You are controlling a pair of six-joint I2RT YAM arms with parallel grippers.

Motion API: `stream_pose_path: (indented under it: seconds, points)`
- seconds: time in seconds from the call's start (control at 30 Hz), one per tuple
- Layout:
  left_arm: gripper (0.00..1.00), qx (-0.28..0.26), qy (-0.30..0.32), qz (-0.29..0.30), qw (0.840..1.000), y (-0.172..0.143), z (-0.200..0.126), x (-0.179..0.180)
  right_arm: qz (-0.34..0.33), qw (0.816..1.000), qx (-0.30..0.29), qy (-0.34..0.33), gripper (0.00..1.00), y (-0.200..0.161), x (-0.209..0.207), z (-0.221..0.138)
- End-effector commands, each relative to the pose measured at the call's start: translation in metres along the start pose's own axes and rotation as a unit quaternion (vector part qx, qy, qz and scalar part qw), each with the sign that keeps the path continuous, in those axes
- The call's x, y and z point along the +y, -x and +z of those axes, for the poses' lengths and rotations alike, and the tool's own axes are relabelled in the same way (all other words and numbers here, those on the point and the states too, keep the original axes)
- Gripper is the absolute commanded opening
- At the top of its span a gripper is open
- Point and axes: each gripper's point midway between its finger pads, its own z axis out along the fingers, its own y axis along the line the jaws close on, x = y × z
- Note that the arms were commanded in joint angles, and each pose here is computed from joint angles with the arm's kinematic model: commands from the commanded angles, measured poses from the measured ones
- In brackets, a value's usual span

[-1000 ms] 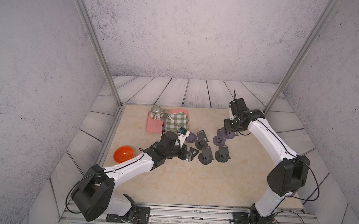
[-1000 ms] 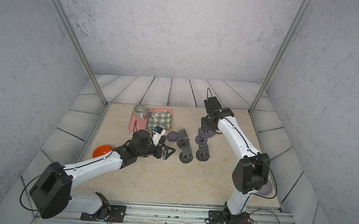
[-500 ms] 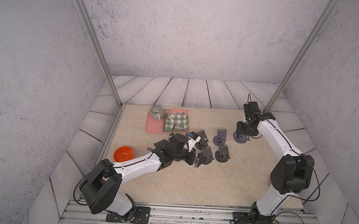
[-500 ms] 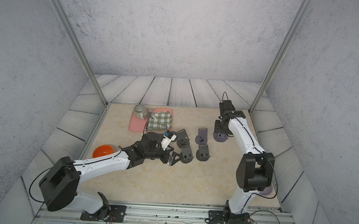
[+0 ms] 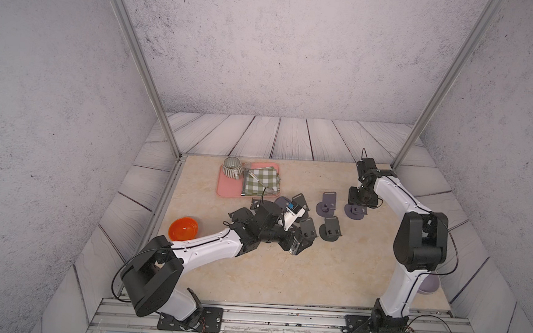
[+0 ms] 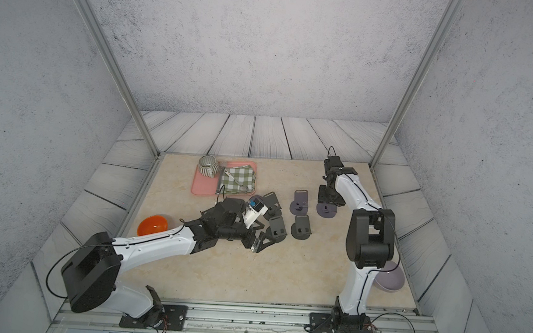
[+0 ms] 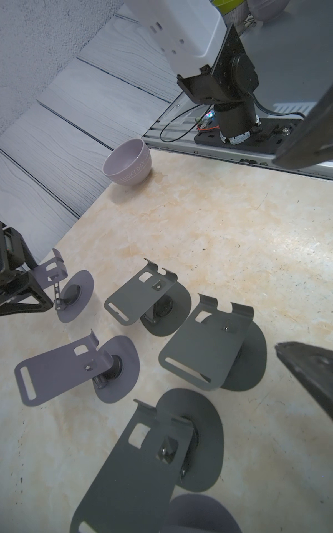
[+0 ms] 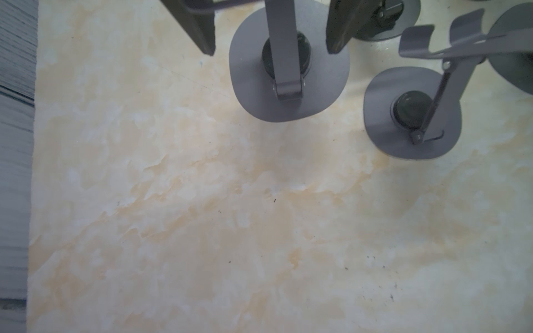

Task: Open the phone stand
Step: Place the phone stand at the center of the board.

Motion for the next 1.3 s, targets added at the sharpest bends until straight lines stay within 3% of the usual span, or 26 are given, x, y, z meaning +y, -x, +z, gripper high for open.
stream_pose_path:
  seconds: [0.0, 0.6, 0.93, 1.27]
  points:
    - [0.99, -0.004, -0.011, 0.013, 1.000, 0.005, 0.003, -0.005, 0.012, 1.000, 0.009, 0.001, 0.57, -0.003, -0.001, 0.014]
    - [0.99, 0.009, -0.012, 0.010, 1.000, -0.008, 0.007, -0.003, 0.013, 0.999, 0.041, -0.018, 0.65, -0.021, -0.004, 0.053]
    - [0.98, 0.007, 0.004, 0.012, 1.000, -0.006, 0.003, 0.000, 0.018, 1.000, 0.009, -0.010, 0.99, -0.011, -0.007, 0.019]
    - [0.98, -0.001, 0.108, 0.023, 0.994, -0.001, -0.020, 0.027, 0.017, 0.999, -0.040, 0.021, 0.99, -0.002, 0.000, -0.035]
